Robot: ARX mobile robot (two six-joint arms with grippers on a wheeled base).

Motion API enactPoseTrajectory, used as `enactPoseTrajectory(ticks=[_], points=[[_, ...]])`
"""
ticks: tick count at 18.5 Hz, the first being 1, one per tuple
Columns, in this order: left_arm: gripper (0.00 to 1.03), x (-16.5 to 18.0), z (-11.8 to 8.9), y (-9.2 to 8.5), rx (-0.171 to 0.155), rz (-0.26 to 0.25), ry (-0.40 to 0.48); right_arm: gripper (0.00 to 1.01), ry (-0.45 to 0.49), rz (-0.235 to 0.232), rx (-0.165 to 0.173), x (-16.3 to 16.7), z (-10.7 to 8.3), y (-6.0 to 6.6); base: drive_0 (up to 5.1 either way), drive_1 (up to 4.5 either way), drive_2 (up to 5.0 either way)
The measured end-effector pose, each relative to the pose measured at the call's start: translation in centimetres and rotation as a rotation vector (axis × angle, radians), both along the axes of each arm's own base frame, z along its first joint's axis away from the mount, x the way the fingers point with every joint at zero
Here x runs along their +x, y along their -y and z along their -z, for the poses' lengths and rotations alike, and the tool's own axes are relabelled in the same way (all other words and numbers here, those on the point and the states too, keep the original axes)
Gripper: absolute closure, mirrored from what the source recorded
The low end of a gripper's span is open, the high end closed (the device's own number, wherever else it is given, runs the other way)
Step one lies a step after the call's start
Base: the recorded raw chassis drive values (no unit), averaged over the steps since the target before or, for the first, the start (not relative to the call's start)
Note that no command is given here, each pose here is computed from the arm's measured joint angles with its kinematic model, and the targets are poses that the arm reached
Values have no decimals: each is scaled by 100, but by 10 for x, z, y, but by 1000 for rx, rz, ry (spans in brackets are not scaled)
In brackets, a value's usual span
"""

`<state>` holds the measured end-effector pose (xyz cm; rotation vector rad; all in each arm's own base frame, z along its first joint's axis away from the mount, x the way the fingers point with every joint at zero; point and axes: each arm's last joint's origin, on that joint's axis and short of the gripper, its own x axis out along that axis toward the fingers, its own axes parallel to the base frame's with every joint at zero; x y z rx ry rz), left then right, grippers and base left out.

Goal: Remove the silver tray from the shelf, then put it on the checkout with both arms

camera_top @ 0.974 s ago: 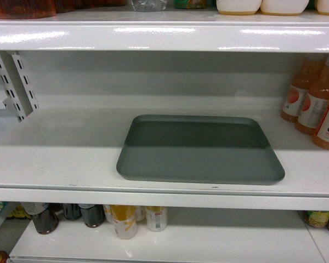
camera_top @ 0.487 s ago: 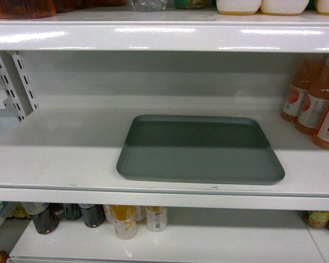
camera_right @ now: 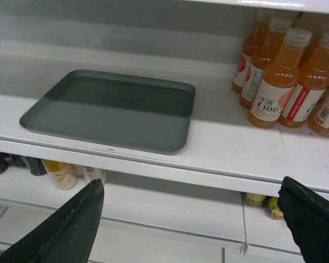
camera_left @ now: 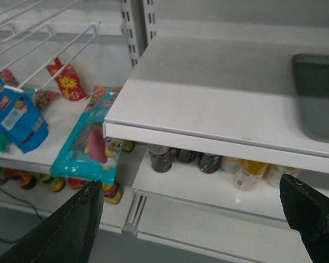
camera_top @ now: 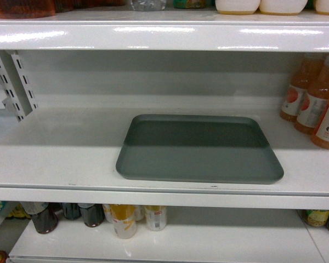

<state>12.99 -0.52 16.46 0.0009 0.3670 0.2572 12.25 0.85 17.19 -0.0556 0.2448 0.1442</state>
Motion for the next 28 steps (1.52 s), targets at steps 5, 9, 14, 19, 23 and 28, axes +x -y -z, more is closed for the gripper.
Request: enactPoseTrajectory(ticks=[5,9,14,19,23,28], points=[[5,80,37,15,-72,216,-217,3,-224,18,-24,63,29,-6,0,0,0],[5,151,87,49,-122,307,-404,3,-281,26,-29,126,54,-19,0,0,0],[5,227,97,81,-155,328,-400,3,-356,87,-5,196,76,-10,0,0,0],[5,272,103,99,-168,333,-397,3,-386,125,26,246,94,-8,0,0,0],[5,300,109,110,-172,324,-402,3,-385,154,34,282,101,-9,0,0,0],[5,322,118,116,-158,311,-434,3,-450,188,17,321,125,-9,0,0,0]])
